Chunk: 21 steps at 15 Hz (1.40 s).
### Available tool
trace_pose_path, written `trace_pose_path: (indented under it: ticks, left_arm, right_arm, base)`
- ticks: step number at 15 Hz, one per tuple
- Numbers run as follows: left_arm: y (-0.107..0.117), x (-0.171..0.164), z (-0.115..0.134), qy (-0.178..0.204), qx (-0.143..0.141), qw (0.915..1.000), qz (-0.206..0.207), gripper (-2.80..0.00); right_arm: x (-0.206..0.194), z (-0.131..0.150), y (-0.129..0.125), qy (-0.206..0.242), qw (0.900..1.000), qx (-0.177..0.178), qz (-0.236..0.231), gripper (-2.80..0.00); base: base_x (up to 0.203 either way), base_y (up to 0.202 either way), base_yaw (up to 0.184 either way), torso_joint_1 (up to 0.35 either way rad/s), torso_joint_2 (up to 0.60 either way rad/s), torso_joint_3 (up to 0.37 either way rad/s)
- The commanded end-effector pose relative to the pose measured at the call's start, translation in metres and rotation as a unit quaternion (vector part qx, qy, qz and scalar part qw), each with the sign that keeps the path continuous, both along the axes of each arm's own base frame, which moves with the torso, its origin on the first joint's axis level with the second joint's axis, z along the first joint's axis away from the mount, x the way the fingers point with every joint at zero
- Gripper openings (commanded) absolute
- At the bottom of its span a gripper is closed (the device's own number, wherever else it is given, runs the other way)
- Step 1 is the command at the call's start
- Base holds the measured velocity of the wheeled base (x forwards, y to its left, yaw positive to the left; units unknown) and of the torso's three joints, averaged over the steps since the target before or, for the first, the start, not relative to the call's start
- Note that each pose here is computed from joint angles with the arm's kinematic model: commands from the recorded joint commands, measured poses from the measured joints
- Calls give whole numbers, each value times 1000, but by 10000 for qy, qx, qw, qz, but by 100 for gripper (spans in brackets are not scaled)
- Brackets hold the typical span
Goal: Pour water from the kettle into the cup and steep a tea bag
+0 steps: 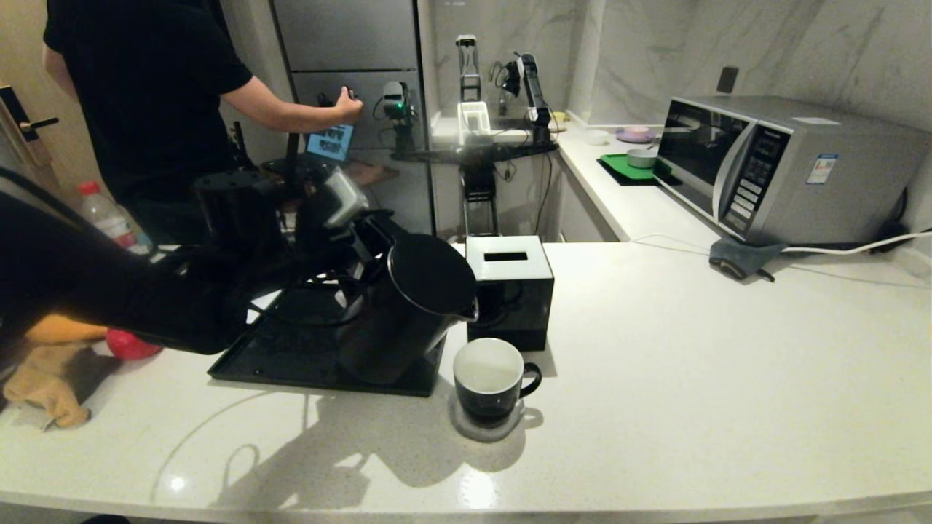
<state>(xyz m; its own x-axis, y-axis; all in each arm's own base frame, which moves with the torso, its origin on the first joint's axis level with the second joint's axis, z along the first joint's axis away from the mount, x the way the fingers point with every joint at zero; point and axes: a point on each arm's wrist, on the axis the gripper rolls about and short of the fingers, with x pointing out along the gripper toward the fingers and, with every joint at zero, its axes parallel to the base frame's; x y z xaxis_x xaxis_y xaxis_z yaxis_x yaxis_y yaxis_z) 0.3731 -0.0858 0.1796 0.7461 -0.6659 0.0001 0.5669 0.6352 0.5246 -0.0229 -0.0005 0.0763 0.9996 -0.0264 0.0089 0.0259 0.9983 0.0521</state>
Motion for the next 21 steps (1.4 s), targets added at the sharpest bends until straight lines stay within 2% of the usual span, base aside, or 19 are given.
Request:
trace_pose_path:
  ticks: [1,8,21]
  left_arm:
    - [0,0,0,-28,22,10000,-8,-280]
    - [0,2,0,-153,251,9995,89,-280]
    - [-4,4,3,-225,464,9986,107,-280]
  right_arm:
    - [0,0,0,-1,10000,1,-7,-280]
    - [0,0,0,6,10000,1,-6,-280]
    - [0,0,0,6,10000,1,-5,-280]
  base:
    - [0,0,0,0,0,0]
    - [0,0,0,0,0,0]
    - [0,0,0,0,0,0]
